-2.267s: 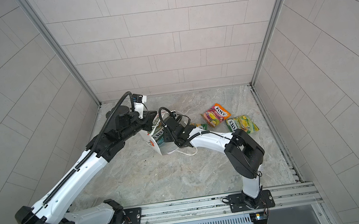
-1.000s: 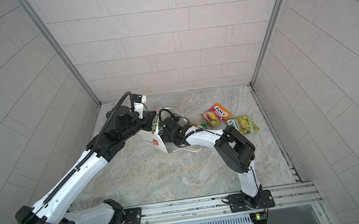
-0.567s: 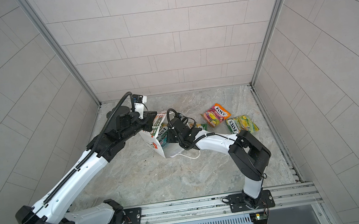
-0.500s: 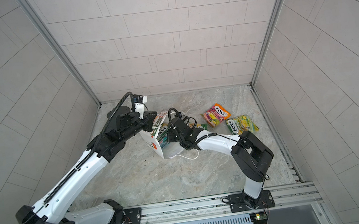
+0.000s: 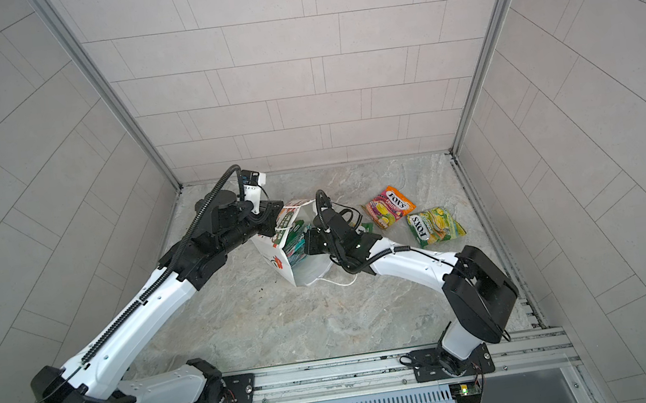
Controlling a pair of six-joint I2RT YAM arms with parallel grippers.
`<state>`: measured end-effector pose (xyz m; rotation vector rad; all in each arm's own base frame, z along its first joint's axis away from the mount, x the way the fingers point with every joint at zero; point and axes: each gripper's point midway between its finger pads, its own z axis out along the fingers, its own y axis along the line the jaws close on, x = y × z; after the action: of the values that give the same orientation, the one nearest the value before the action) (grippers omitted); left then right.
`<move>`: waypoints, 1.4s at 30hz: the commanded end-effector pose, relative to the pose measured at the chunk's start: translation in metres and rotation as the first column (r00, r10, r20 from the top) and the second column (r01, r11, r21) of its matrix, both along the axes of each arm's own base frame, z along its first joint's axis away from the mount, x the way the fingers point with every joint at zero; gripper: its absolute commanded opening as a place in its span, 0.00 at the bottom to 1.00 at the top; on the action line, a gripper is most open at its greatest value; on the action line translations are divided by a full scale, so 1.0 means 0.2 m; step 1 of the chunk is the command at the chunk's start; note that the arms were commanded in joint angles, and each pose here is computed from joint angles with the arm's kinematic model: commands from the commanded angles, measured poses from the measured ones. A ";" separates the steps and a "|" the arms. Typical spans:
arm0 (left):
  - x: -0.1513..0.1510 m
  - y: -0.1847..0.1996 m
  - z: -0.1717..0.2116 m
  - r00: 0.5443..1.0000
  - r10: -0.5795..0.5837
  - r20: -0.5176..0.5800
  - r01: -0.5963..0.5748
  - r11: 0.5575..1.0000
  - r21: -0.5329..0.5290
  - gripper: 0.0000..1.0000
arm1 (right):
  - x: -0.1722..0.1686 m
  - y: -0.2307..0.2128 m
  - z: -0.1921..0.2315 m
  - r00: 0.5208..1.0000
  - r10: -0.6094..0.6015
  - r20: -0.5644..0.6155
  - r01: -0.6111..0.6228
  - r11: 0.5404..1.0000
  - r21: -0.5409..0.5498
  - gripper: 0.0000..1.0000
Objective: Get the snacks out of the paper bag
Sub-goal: 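Reach into the bag with the right gripper and grasp a teal packet, then lift the teal Mint Blossom packet out of the bag with the right gripper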
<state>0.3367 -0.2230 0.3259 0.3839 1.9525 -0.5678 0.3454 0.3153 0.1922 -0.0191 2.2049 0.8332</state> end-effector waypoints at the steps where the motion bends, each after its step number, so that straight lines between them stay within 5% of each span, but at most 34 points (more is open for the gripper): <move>1: 0.01 0.00 0.01 1.000 0.015 0.004 -0.015 1.000 -0.005 0.00 | 0.00 -0.02 0.19 0.994 0.009 0.111 -0.014 0.999 0.050 0.00; 42: 0.02 0.02 0.00 0.999 0.042 -0.007 -0.042 0.999 0.012 0.00 | -0.24 -0.16 0.88 0.930 0.111 0.351 -0.173 0.973 0.150 0.00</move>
<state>0.3406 -0.2202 0.3196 0.3604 1.9742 -0.5389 0.3048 0.2902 0.3307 -0.2026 1.9074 0.9913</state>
